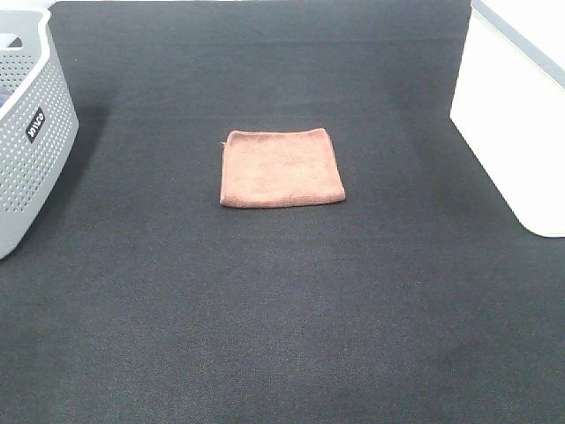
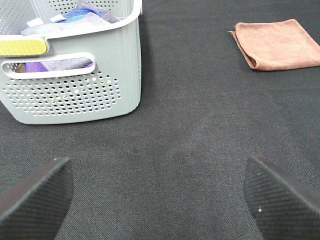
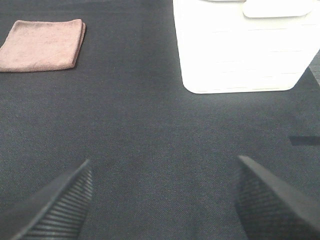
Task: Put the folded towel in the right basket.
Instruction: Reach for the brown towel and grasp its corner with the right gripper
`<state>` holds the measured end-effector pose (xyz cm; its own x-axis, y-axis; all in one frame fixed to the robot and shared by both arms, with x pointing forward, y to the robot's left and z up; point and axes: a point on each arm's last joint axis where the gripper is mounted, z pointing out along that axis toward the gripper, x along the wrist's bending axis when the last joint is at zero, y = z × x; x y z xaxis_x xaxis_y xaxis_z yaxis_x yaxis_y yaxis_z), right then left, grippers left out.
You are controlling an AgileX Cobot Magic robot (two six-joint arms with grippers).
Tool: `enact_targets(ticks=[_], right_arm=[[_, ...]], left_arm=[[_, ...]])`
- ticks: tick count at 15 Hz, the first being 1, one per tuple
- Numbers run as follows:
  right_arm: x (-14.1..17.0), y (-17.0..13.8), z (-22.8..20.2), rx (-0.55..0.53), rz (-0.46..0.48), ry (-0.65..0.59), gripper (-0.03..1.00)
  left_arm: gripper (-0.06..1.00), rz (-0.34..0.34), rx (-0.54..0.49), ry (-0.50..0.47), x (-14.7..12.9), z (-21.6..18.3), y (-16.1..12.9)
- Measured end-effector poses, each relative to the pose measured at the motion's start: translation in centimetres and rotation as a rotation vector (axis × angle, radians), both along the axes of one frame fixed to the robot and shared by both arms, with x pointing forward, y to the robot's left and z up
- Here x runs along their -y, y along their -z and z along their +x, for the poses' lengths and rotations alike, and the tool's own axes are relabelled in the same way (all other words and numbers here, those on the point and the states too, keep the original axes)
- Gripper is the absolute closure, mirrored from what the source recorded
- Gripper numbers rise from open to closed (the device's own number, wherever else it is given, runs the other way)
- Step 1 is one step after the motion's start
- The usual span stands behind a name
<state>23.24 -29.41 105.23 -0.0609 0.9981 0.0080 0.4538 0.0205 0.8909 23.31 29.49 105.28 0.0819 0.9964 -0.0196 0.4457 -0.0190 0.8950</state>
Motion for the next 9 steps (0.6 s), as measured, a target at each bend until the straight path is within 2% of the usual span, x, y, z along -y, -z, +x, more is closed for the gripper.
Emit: enact_targets(ticks=[9], right_arm=[[-0.02, 0.0, 0.0, 0.0, 0.002, -0.001, 0.24]], left_arm=[[0.07, 0.0, 0.0, 0.0, 0.0, 0.0, 0.0]])
